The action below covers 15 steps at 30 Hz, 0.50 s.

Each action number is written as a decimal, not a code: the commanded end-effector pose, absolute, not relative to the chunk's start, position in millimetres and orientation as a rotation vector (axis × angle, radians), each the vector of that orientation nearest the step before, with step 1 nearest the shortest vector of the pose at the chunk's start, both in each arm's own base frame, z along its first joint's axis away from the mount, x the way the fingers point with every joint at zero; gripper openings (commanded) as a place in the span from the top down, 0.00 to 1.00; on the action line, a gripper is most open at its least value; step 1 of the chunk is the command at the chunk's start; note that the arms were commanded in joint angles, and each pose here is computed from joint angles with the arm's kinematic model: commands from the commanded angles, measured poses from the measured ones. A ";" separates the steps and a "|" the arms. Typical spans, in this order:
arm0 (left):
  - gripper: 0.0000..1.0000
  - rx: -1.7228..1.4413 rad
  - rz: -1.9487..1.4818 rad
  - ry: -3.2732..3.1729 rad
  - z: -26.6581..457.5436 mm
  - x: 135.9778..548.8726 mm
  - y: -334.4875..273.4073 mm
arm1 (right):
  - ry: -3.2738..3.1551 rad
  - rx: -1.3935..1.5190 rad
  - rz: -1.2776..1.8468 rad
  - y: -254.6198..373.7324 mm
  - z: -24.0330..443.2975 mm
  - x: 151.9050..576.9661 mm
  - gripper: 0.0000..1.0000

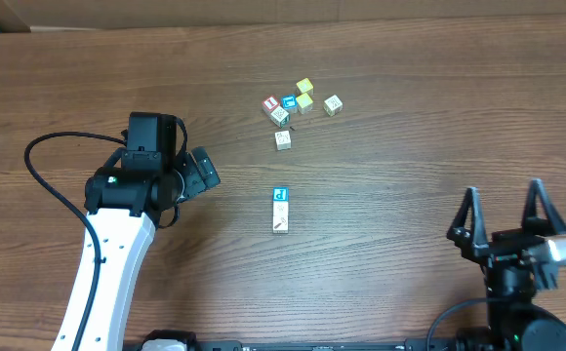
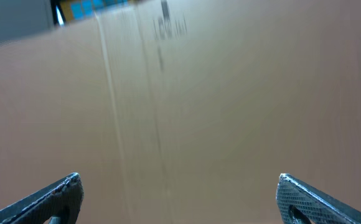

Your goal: Flip 3 blocks

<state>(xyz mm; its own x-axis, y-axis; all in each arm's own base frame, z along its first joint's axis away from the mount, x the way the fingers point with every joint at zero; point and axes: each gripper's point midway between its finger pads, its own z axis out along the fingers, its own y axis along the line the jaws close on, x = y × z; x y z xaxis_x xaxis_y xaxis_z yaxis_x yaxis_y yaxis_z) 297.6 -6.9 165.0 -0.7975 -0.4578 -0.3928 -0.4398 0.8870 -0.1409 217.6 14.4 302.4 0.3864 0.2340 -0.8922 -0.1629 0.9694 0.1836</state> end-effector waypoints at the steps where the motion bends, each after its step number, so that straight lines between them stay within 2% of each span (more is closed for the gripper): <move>1: 0.00 -0.641 -0.034 2.624 167.6 300.3 -3.0 | 1.188 0.058 0.251 16.4 278.5 225.0 0.00; 15: 0.00 -0.641 -0.034 2.624 167.6 300.3 -3.0 | 1.599 0.023 0.159 16.7 169.1 245.8 0.00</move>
